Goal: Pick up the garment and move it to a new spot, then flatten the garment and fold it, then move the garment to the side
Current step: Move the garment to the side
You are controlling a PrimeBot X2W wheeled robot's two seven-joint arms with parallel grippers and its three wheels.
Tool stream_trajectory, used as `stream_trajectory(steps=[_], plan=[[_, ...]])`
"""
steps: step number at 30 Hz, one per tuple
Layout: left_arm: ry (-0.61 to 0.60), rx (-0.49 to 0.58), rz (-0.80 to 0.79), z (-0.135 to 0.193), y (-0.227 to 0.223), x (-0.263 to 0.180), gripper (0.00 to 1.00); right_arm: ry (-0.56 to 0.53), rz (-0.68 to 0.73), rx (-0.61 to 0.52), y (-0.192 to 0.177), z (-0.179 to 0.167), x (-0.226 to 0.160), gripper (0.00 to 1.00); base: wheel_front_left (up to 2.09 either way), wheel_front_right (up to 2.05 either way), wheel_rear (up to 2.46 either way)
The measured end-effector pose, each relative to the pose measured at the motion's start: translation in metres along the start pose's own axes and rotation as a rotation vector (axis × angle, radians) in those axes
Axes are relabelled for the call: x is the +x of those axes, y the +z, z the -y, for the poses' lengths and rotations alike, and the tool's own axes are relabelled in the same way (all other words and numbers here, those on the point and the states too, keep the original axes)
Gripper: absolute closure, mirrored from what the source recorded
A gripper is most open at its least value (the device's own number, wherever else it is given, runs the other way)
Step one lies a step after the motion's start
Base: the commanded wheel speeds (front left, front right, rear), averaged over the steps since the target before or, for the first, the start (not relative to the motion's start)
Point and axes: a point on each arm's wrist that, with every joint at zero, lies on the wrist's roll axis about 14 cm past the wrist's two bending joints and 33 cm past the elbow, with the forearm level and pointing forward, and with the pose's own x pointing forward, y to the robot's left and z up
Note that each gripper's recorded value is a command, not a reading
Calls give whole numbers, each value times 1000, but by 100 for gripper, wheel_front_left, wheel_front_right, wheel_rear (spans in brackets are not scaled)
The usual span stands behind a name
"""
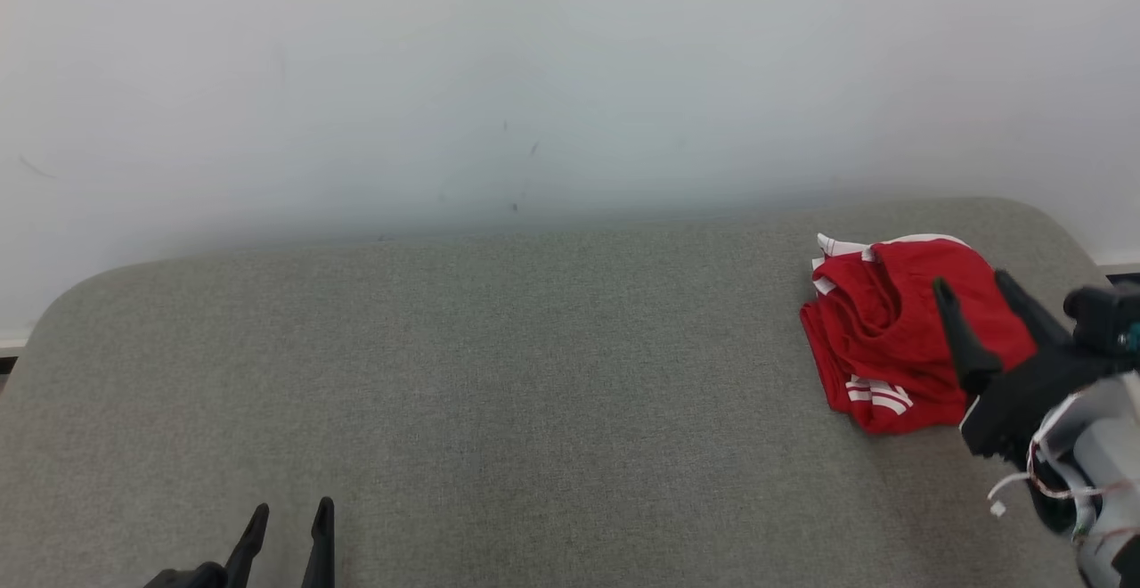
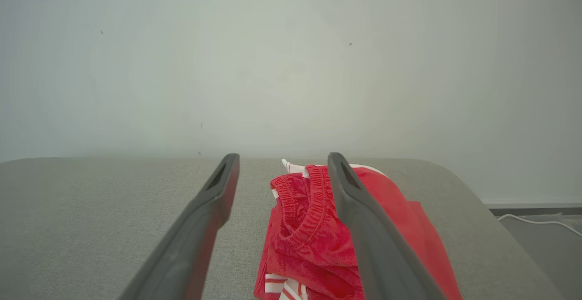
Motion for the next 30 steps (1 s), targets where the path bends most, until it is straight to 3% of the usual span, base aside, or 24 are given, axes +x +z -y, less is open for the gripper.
stream_trajectory(steps=[10, 21, 30], plan=[[35, 7, 8, -10, 3, -3, 0, -46, 22, 137, -18, -13, -36, 0, 0, 0, 0], [43, 5, 29, -11, 10, 1, 0, 18, 19, 0, -31, -34, -63, 0, 0, 0, 0], [82, 2, 57, -21, 19, 2, 0, 2, 19, 8, -42, -42, -74, 0, 0, 0, 0]])
